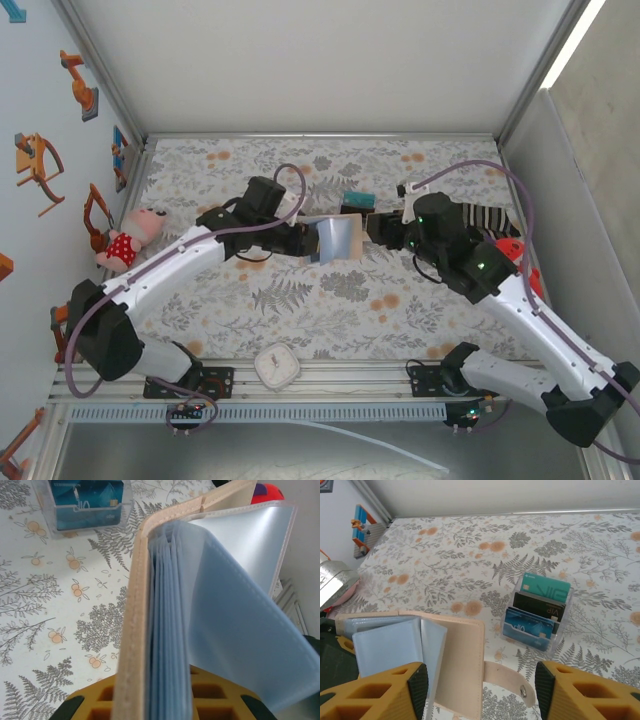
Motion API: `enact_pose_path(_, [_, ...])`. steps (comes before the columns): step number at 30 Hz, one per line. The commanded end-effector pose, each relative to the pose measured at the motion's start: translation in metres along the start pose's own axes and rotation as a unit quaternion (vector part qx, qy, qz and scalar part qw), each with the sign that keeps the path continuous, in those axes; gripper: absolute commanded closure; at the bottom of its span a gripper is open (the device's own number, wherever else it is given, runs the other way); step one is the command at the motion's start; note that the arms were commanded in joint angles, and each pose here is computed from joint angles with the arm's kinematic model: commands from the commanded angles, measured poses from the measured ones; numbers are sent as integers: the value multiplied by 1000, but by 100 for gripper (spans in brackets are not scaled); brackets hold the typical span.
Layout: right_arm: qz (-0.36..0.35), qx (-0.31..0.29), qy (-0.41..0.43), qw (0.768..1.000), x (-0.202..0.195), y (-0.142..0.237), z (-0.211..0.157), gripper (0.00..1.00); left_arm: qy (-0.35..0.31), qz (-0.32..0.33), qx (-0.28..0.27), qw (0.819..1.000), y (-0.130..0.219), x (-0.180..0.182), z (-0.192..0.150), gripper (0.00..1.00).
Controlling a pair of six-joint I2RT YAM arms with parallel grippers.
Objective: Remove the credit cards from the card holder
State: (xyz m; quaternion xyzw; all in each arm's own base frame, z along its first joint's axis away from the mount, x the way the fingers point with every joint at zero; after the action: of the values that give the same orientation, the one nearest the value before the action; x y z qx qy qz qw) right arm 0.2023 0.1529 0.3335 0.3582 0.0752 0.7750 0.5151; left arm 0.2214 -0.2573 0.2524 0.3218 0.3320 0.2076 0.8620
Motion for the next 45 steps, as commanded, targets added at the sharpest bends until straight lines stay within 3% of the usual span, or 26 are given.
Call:
enact_pose_path(1, [-27,-2,3,1000,-9,3,-5,43,-3,-14,14,1000,-4,-11,5,100])
enact_pose_path(7, [-45,4,0,999,-17,2,-12,43,-11,30,83,996,-28,-17,-3,100])
enact_pose_path(17, [-79,-8,-8,997,-27,1,-15,45,-14,81,119,990,-35,-17,-9,100])
enact_pose_path(24, [-91,-8,-13,996,-30,-2,-17,45,-62,189,167,966,-27,-14,-13,100])
enact_pose_path(27, [-91,-2,-15,996,-30,-5,-18,47,-63,196,170,964,-27,-12,-15,100])
enact_pose_path(30, [-91,2,-17,996,-29,-7,-18,47,-61,171,160,970,-30,-16,-15,100])
enact_pose_path(36, [-99,7,-19,995,-30,-9,-19,48,-13,42,121,992,-45,-19,-16,100])
enact_pose_path(45, [-114,51,-16,992,-32,-21,-29,59,53,-43,111,991,-71,-6,-28,100])
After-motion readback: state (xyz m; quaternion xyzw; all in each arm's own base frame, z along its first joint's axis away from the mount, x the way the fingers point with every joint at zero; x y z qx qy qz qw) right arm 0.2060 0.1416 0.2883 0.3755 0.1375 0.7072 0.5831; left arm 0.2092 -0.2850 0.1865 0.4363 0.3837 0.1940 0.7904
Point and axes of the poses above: each hand's point on the last joint's axis, 136 mm out from that joint toward the fingers, its own y axis back along the fingers, its own x axis along the line the jaws close on, z = x × y, the point moved 8 cm from there along y, back along the fingers, and after that the axes turned 14 degrees about -y, right-handed, at the moved point
